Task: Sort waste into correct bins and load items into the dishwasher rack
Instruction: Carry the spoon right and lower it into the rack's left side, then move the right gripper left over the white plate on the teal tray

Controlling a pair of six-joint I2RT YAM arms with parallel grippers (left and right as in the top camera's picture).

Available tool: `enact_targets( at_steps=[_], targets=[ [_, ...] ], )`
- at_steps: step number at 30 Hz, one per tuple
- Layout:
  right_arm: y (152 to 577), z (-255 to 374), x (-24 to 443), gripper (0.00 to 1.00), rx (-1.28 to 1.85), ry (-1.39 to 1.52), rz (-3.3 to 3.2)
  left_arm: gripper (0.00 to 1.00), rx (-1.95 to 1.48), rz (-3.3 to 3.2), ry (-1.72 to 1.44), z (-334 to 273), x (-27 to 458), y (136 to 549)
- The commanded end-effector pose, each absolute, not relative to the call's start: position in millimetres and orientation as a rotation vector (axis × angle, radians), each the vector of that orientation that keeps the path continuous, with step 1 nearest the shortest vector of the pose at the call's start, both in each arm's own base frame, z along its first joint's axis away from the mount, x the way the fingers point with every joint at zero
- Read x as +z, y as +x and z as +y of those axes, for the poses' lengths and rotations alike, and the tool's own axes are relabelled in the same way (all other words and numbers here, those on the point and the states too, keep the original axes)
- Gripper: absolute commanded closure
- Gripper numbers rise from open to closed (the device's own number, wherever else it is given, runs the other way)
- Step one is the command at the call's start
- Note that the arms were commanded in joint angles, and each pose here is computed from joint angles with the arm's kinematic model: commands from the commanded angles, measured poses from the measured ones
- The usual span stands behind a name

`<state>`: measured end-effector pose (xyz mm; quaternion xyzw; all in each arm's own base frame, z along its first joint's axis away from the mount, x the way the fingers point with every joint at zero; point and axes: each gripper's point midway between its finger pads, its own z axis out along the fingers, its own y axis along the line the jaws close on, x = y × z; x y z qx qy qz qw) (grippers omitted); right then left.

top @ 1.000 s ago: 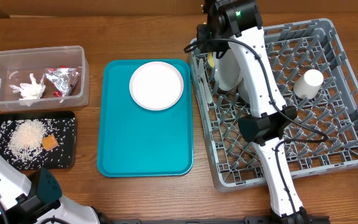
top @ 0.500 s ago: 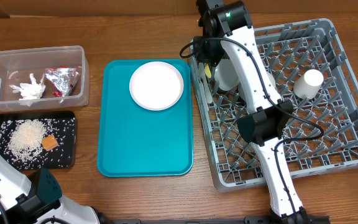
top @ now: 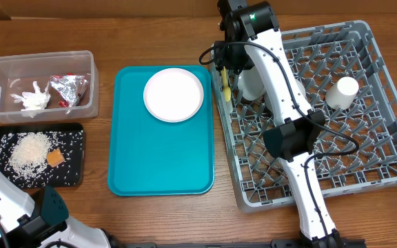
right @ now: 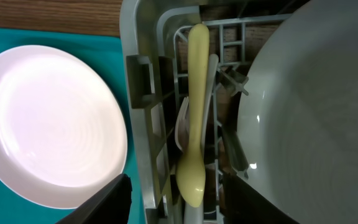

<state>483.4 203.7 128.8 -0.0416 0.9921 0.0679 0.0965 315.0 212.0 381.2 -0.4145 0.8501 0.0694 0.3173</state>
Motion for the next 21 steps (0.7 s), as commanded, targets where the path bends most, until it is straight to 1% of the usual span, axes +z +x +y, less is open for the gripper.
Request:
enact_targets(
  at_steps=[1,3,4,7,9,12,13,15,18,19,21],
  targets=[
    [481,203,171,0.47,0.237,-0.129,2.855,0.00,0.199,2.249,-1.095,215,377,316],
    [475,208,194,0.46,0.288,-0.143,2.816,0.00,0.199,2.249,-1.095,215,377,316],
    [470,215,206,0.43,0.340,-0.160,2.798,0.00,0.199,2.249,-1.095,215,377,316],
    [454,238,232,0.30,0.479,-0.224,2.761,0.00,0.199,2.249,-1.095,215,377,316],
    [444,252,238,0.18,0.528,-0.266,2.754,0.00,0.199,2.249,-1.095,215,377,316],
    [426,282,242,0.03,0.634,-0.352,2.753,0.00,0.199,2.248,-1.095,215,377,316],
    [421,292,244,0.00,0.678,-0.375,2.750,0.00,0.199,2.249,-1.095,215,377,316],
    [410,311,247,0.00,0.743,-0.424,2.742,0.00,0.199,2.249,-1.095,215,377,316],
    [405,332,253,0.00,0.756,-0.480,2.691,0.00,0.199,2.249,-1.095,215,377,316],
    [405,334,254,0.02,0.734,-0.460,2.686,0.00,0.199,2.249,-1.095,215,377,316],
    [409,326,254,0.03,0.603,-0.327,2.695,0.00,0.199,2.248,-1.095,215,377,316]
  ],
)
